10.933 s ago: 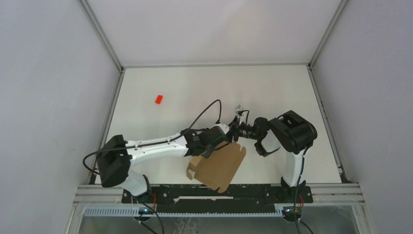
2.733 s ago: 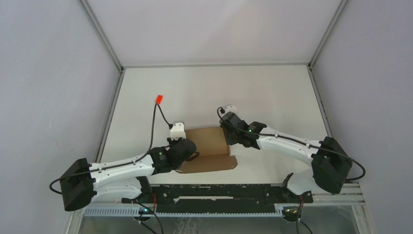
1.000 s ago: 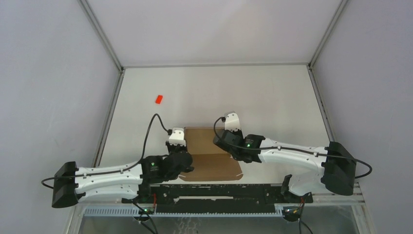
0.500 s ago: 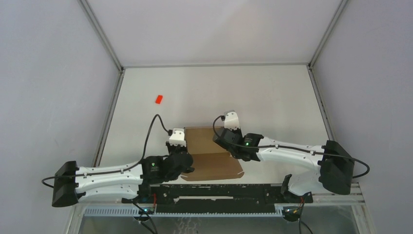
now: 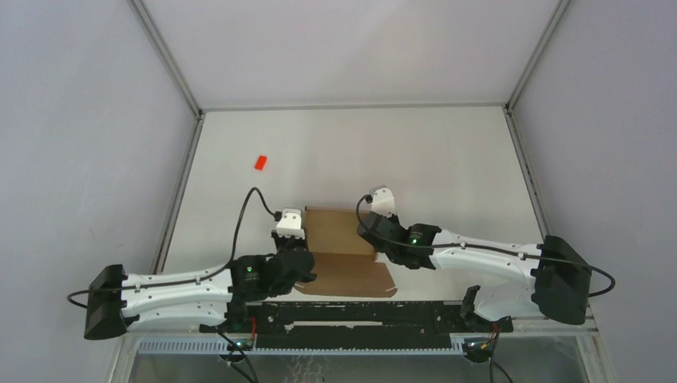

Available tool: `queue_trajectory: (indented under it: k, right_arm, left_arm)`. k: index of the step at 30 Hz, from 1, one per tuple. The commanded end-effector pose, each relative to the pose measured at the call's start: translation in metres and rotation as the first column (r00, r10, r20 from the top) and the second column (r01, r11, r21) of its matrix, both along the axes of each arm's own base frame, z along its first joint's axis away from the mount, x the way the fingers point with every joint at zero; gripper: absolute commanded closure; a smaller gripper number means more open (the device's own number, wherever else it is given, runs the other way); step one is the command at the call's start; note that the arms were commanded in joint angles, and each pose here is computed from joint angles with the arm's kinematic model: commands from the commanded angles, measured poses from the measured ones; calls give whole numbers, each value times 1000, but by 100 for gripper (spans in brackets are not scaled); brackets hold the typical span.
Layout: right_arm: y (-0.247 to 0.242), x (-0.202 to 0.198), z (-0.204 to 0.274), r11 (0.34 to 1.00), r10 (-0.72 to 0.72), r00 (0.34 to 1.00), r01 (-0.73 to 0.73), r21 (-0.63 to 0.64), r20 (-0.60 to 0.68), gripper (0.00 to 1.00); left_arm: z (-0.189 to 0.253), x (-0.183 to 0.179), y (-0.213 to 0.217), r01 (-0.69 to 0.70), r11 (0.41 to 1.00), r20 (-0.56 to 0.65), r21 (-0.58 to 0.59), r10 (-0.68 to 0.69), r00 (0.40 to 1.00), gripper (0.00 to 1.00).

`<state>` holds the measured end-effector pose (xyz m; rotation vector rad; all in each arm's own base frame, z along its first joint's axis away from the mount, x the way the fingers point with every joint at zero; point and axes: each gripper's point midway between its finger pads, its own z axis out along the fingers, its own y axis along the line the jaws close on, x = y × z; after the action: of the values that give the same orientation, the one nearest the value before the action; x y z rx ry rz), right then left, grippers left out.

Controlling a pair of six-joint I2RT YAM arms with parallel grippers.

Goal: Fold the paper box
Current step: Fold the paper box at the center of the board.

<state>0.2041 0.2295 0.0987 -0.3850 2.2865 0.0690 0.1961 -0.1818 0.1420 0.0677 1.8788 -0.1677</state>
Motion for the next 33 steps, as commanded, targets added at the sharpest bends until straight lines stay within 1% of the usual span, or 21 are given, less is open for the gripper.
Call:
queue_trajectory:
  k: [1, 9, 14, 25, 31, 33]
  right_arm:
    - [-2, -2, 3, 999, 36, 999, -36, 9, 4, 69]
    - [0, -4, 5, 997, 45, 999, -46, 60, 10, 63]
    - [2, -7, 7, 991, 58, 998, -59, 122, 5, 56]
    - [3, -5, 14, 981, 47, 999, -50, 190, 20, 54]
    - [6, -4, 31, 951, 40, 998, -54, 303, 52, 45]
    - [3, -2, 38, 946, 28, 997, -47, 322, 66, 39]
  left_arm:
    - [32, 7, -4, -35, 994, 63, -101, 42, 997, 83]
    - [29, 6, -6, -28, 994, 59, -103, 34, 998, 83]
    - [27, 6, -7, -27, 994, 55, -103, 32, 998, 83]
    - [27, 5, -8, -22, 995, 57, -100, 28, 998, 83]
    - [24, 4, -8, -24, 995, 54, -98, 29, 998, 83]
    - [24, 4, -8, -23, 995, 53, -97, 28, 998, 83]
